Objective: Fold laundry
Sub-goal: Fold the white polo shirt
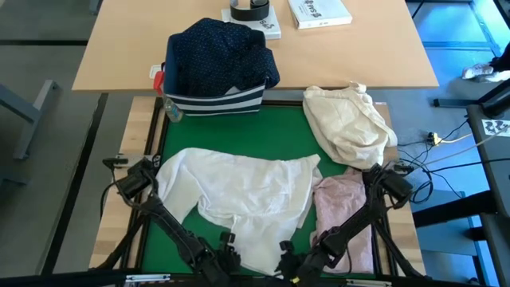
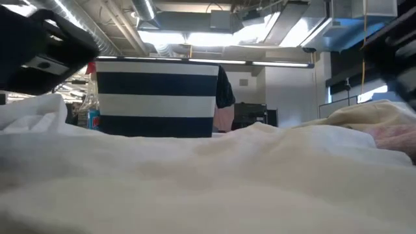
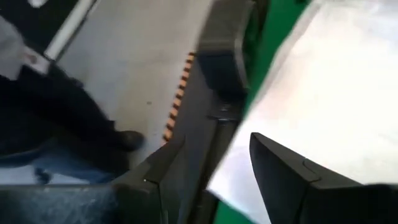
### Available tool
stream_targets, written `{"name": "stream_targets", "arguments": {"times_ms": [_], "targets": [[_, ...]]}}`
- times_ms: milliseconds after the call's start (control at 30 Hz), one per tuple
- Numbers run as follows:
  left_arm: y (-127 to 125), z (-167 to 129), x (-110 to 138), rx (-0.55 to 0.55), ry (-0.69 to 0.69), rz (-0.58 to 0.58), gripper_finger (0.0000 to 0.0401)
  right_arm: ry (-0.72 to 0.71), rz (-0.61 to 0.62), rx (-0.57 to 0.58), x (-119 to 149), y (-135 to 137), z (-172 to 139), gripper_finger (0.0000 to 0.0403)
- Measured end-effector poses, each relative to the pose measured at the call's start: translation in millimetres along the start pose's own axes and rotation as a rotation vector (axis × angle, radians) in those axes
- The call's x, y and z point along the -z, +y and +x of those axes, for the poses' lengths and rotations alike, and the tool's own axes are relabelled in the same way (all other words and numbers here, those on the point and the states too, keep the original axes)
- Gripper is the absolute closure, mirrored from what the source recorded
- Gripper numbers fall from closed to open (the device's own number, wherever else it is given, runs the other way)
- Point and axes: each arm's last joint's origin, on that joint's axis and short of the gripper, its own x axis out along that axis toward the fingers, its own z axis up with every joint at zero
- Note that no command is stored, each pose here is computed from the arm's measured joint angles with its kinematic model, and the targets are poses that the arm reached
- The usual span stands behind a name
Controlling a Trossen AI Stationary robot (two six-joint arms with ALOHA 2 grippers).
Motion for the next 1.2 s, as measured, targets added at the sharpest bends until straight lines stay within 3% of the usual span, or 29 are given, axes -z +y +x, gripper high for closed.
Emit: {"name": "stream_targets", "arguments": {"times_ms": [167,367,500,667,867,967,1133,1200], "targets": [[3,2,0,-0.018,-0.003,-0.021,0.0326,0.015,-0.017,0.127,9,-8,5,0.0228],[4,2,0,-0.025,0.001,-0.020,0.0390,0.008,-0.021,0.038,11,5,4,0.0228],[4,3,0,-0.025,0.002,-0.021,0.0394,-0.011,-0.040,0.052,16,14,2,0.0228],[4,3,0,-0.027,0.000,-0.022,0.0398,-0.008,-0.067,0.152,27,9,10,0.0228],[4,3,0,-0.027,0.001,-0.023,0.0398,0.004,-0.083,0.166,33,7,16,0.0231],[4,3,0,-0.026,0.000,-0.033,0.0398,0.010,-0.099,0.177,34,7,16,0.0259],[3,1,1,-0.015,0.001,-0.053,0.0399,0.034,-0.098,0.181,34,6,14,0.0374],[1,-1,0,0.006,0.005,-0.063,0.0400,0.050,-0.102,0.179,34,8,10,0.0389]]}}
